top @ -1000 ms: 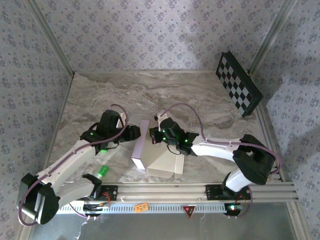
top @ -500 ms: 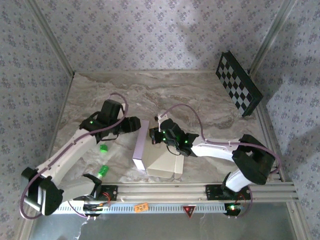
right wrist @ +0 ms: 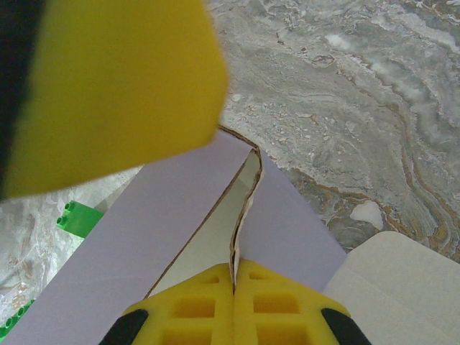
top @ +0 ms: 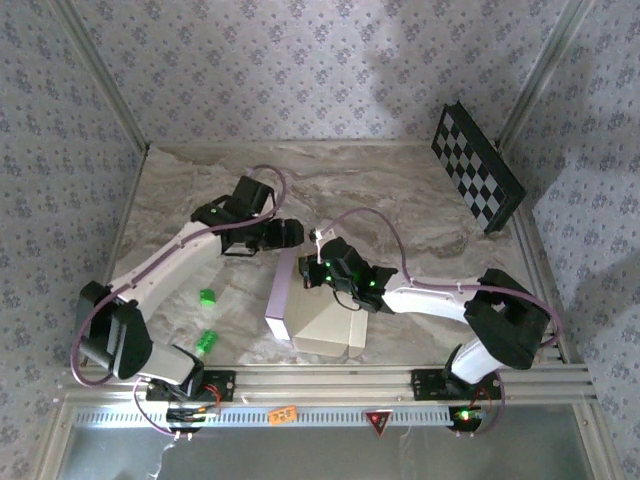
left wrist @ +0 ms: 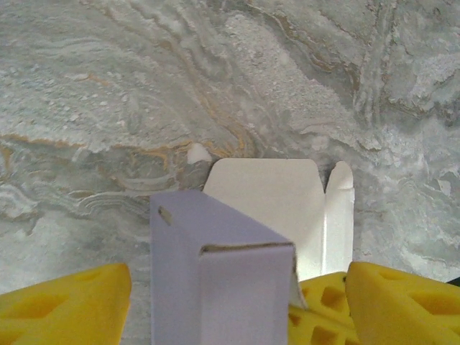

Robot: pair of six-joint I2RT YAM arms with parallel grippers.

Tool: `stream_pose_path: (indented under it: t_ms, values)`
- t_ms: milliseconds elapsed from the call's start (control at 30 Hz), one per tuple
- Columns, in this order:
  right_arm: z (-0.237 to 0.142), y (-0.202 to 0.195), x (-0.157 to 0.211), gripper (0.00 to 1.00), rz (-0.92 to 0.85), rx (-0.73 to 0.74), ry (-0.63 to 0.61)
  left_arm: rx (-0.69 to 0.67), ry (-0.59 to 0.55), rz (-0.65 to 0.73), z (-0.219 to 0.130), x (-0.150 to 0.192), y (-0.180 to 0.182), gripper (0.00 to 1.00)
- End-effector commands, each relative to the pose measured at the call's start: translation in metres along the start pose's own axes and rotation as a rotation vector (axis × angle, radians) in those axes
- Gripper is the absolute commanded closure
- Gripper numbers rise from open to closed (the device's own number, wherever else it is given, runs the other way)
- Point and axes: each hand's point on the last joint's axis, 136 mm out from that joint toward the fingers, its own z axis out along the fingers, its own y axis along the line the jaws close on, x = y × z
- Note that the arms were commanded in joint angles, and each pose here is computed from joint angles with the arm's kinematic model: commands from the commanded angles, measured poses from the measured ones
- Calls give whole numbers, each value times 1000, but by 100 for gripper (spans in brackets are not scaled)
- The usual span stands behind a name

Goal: Fold the paper box

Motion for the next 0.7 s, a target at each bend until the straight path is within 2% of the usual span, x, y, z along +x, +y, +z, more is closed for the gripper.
stream_pose_path:
  t_ms: [0,167,333,667]
  values:
    - [2,-29,59,100,-8,88,197,22,42,32,1,2,-9,22]
    - [1,-29,58,100,-8,90,197,46,96,46,15,11,-16,22]
    - [1,-31,58,100,-5,92,197,-10,134,55,23,18,-9,24]
    - [-1,-31,55,100,-8,96,190,-109,179,99,29,27,6,37]
